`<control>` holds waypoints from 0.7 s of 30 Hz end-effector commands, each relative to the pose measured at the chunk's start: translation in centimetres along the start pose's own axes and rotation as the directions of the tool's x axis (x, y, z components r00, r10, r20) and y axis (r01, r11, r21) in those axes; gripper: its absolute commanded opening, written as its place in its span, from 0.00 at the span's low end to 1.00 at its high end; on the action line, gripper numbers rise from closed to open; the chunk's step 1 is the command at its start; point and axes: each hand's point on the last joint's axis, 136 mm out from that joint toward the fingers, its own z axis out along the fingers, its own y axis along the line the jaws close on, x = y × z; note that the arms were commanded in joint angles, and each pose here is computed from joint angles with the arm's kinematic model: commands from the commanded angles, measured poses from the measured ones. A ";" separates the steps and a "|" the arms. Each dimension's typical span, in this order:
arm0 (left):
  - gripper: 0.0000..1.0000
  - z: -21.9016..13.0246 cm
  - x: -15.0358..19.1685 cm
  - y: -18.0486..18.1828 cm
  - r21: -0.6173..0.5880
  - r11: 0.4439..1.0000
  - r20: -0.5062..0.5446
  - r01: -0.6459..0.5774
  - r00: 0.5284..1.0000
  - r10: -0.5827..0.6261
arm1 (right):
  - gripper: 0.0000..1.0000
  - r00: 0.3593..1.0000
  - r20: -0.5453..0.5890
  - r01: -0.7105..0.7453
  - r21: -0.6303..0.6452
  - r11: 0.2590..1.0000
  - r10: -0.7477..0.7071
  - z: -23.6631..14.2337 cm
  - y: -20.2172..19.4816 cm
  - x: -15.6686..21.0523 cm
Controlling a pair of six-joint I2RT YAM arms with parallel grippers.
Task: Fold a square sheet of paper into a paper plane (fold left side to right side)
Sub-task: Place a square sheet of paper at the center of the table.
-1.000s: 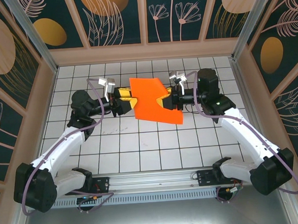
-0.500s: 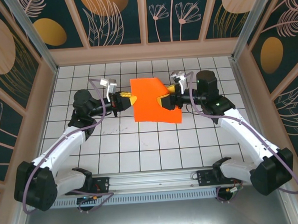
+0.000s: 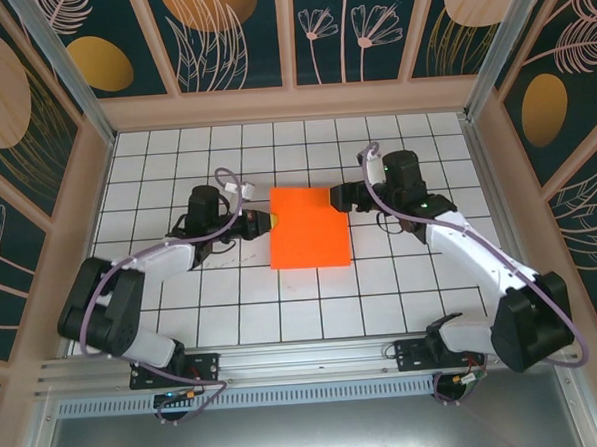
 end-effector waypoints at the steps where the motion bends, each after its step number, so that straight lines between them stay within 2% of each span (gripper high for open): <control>1: 0.00 1.2 0.2 2.9 -0.110 0.993 -0.031 0.039 0.999 -0.043 | 0.70 0.996 -0.013 -0.089 0.014 0.996 0.089 2.0 -1.1 1.1; 6: 0.00 2.3 0.7 5.8 -0.214 0.975 -0.064 0.060 0.995 -0.075 | 0.33 0.980 -0.087 -0.177 0.009 0.984 0.178 5.3 -2.3 3.6; 11: 0.00 2.6 1.3 7.0 -0.257 0.965 -0.108 0.048 0.991 -0.079 | 0.08 0.959 -0.171 -0.228 0.016 0.974 0.227 8.4 -3.2 5.8; 14: 0.00 2.6 1.4 7.1 -0.264 0.964 -0.130 0.036 0.989 -0.073 | 0.00 0.944 -0.229 -0.238 0.026 0.971 0.237 10.1 -3.6 7.2; 21: 0.00 3.0 0.7 7.2 -0.267 0.963 -0.148 0.019 0.987 -0.060 | 0.00 0.919 -0.310 -0.227 0.084 0.970 0.242 12.6 -4.6 9.5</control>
